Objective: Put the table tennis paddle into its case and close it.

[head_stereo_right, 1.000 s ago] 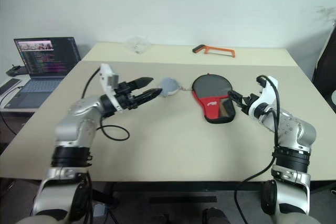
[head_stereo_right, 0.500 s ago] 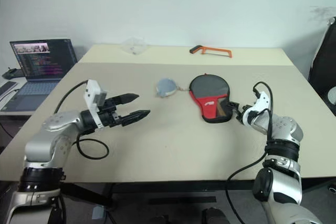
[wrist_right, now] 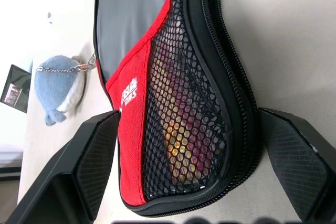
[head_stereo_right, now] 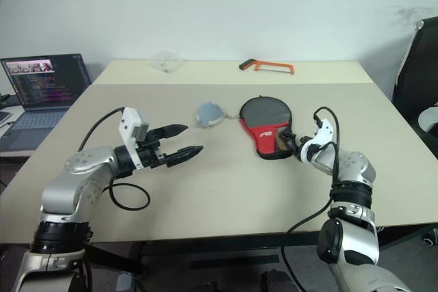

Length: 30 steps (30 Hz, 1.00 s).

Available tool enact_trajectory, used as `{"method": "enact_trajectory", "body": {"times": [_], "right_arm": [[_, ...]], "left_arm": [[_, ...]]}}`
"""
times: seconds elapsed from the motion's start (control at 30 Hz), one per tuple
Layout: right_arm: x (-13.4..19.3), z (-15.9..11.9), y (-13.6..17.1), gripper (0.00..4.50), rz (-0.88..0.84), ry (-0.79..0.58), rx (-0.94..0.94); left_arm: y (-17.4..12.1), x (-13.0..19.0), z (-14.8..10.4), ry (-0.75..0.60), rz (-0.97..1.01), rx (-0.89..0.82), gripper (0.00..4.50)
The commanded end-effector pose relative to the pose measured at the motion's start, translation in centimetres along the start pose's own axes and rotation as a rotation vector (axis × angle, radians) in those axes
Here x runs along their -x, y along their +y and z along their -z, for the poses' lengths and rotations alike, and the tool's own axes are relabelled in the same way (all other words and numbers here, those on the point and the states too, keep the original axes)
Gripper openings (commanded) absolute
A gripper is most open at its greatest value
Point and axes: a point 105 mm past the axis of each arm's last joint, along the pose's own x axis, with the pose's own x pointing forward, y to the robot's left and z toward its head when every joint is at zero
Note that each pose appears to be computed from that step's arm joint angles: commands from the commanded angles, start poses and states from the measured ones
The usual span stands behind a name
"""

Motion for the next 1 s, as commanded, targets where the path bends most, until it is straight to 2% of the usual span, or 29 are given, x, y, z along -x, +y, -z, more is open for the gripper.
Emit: {"method": "enact_trajectory", "body": {"times": [0.03,0.27,0.57,1.0], "right_arm": [[-0.4,0.2,1.9,4.5,-0.067,0.008,-0.007],[-1.8,0.9,1.7,4.5,-0.099,0.006,-0.12],[-3.4,1.4,1.7,4.5,-0.106,0.003,-0.157],[-4.3,1.6,4.5,4.5,-0.199,0.011,-0.146]], "left_arm": [[-0.5,-0.3,-1.5,-0.037,0.022,-0.047,4.47],[-0.6,-1.2,-1.9,-0.047,0.044,-0.055,4.47],[-0.9,-1.5,-1.6,-0.041,0.059,-0.057,4.47],[-1.3,-1.8,-0.9,-0.028,0.075,-0.045,4.47]]}}
